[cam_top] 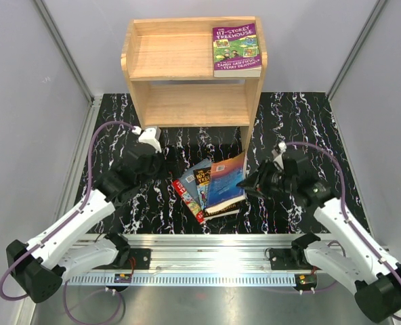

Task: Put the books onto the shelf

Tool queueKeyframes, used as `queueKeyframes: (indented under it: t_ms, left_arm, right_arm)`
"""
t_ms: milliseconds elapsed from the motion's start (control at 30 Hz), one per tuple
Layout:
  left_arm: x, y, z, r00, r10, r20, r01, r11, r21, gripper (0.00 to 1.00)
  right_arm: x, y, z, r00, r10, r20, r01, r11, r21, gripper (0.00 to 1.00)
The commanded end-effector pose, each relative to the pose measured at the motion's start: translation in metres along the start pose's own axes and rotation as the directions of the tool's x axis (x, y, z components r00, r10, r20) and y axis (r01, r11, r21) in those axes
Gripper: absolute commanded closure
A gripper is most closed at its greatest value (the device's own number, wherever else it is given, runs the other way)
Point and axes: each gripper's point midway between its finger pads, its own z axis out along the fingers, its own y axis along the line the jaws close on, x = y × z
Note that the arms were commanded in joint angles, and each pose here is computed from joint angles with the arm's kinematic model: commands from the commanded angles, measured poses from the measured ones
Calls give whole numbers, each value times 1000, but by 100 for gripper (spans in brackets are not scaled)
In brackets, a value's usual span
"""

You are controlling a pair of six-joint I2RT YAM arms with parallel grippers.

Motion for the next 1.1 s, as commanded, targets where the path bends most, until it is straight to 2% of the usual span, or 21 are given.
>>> queueKeyframes:
  t_ms: [0,133,167,233,333,367,433,467,500,533,567,600,633,667,700,800,967,1067]
  left_arm:
    - [-1,0,-7,999,-15,40,14,1000,20,1]
    - [5,5,-12,999,-22,43,21,999,26,1]
    - [7,6,-12,999,-22,42,20,999,25,1]
    - [11,7,-12,999,-22,35,21,999,27,1]
    - [14,6,-11,999,-27,28,26,999,38,1]
    - [14,5,-11,999,-29,33,28,999,43,1]
    - [14,3,-11,999,-34,31,32,998,53,1]
    - [15,4,-11,999,-34,30,32,998,54,1]
    - [15,3,-11,999,-35,31,34,998,55,1]
    - [16,3,-11,999,-35,30,34,998,56,1]
    - [17,3,-11,999,-34,28,32,998,56,1]
    - [17,4,-11,999,-34,29,33,998,55,1]
    - [16,4,-13,999,-33,30,31,998,56,1]
    - [17,4,-13,999,-32,30,31,998,57,1]
    - [17,4,-14,999,-34,30,32,998,56,1]
    - [16,6,-18,999,-32,38,30,998,53,1]
    - [16,6,-23,999,-37,38,35,997,63,1]
    - [17,5,-23,998,-41,39,39,997,68,1]
  right_arm:
    - [-32,98,-46,974,-193,118,210,967,-145,100]
    - [-41,168,-76,961,-246,130,273,923,-271,100]
    - [-42,200,-90,954,-270,130,299,893,-337,100]
    - [-44,230,-107,942,-301,149,335,857,-391,100]
    - [-39,293,-153,884,-411,221,463,713,-527,100]
    - [-32,320,-177,841,-473,263,528,612,-588,100]
    - [-30,338,-185,813,-521,262,555,553,-622,100]
    - [-25,358,-212,769,-547,331,612,477,-631,100]
    - [-25,366,-218,752,-558,352,630,452,-632,100]
    - [-31,371,-211,752,-564,341,627,456,-631,100]
    - [-29,385,-230,720,-566,401,667,404,-626,100]
    - [-34,389,-231,717,-559,417,675,408,-614,100]
    - [-51,390,-215,737,-535,414,666,465,-584,100]
    - [-55,398,-223,720,-526,452,687,450,-571,100]
    - [-63,400,-217,724,-514,460,686,467,-558,100]
    - [-103,398,-188,746,-456,486,665,558,-496,100]
    - [-204,369,-143,751,-335,569,592,723,-355,100]
    - [-249,366,-124,767,-261,586,545,746,-382,100]
